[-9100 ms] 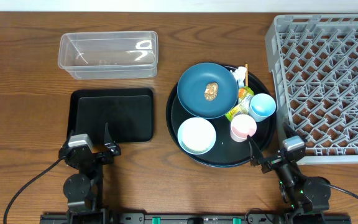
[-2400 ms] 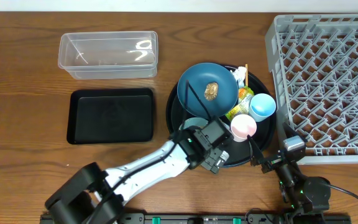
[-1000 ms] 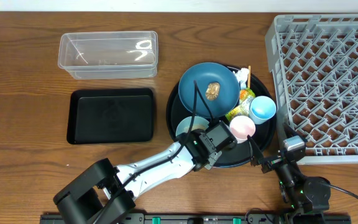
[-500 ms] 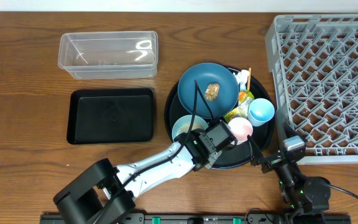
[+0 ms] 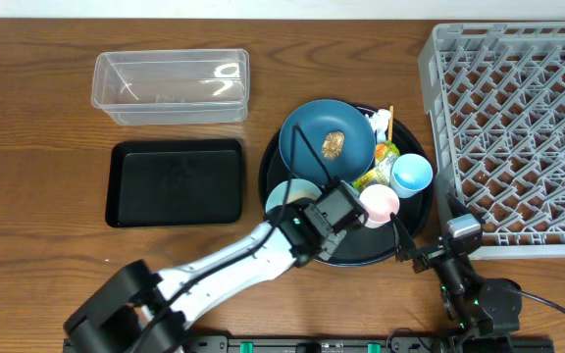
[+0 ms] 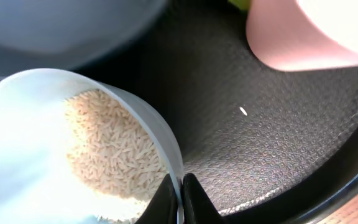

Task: Sort waste into correct bins and load items into the dishwasher rack
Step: 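Lift the rice bowl with the left gripper over the black tray, then tilt the bowl with the left gripper to pour rice onto the black tray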

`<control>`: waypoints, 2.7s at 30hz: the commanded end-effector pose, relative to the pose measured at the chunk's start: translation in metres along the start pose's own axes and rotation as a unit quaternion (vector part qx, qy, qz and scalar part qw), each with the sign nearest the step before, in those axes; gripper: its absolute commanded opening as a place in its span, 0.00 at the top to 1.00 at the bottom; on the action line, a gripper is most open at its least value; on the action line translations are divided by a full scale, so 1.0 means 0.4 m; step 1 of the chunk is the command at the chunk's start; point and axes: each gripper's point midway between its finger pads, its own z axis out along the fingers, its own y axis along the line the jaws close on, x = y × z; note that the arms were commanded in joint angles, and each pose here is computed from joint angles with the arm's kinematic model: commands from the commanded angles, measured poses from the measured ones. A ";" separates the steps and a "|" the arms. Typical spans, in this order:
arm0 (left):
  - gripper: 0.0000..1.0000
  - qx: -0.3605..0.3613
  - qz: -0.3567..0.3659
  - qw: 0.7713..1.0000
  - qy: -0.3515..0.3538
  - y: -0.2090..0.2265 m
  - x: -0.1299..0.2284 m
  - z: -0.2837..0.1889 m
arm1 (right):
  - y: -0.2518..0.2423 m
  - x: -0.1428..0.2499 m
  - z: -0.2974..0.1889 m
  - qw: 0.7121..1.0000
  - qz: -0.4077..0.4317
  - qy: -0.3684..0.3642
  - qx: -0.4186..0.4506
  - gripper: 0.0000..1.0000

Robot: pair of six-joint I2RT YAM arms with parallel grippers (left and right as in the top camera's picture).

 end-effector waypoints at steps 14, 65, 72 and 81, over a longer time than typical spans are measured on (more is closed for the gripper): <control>0.94 -0.031 -0.077 0.994 -0.069 0.174 -0.085 -0.117 | -0.009 0.004 -0.001 1.000 -0.005 0.003 0.008 0.01; 0.94 0.317 -0.384 0.843 -0.205 0.560 -0.035 -0.286 | -0.010 0.004 -0.001 1.000 -0.004 0.003 0.008 0.01; 0.94 0.332 -0.397 0.834 -0.192 0.566 -0.032 -0.250 | -0.009 0.004 -0.001 1.000 -0.005 0.003 0.008 0.01; 0.94 0.351 -0.403 0.825 -0.185 0.577 -0.025 -0.209 | -0.010 0.004 -0.001 1.000 -0.005 0.003 0.008 0.01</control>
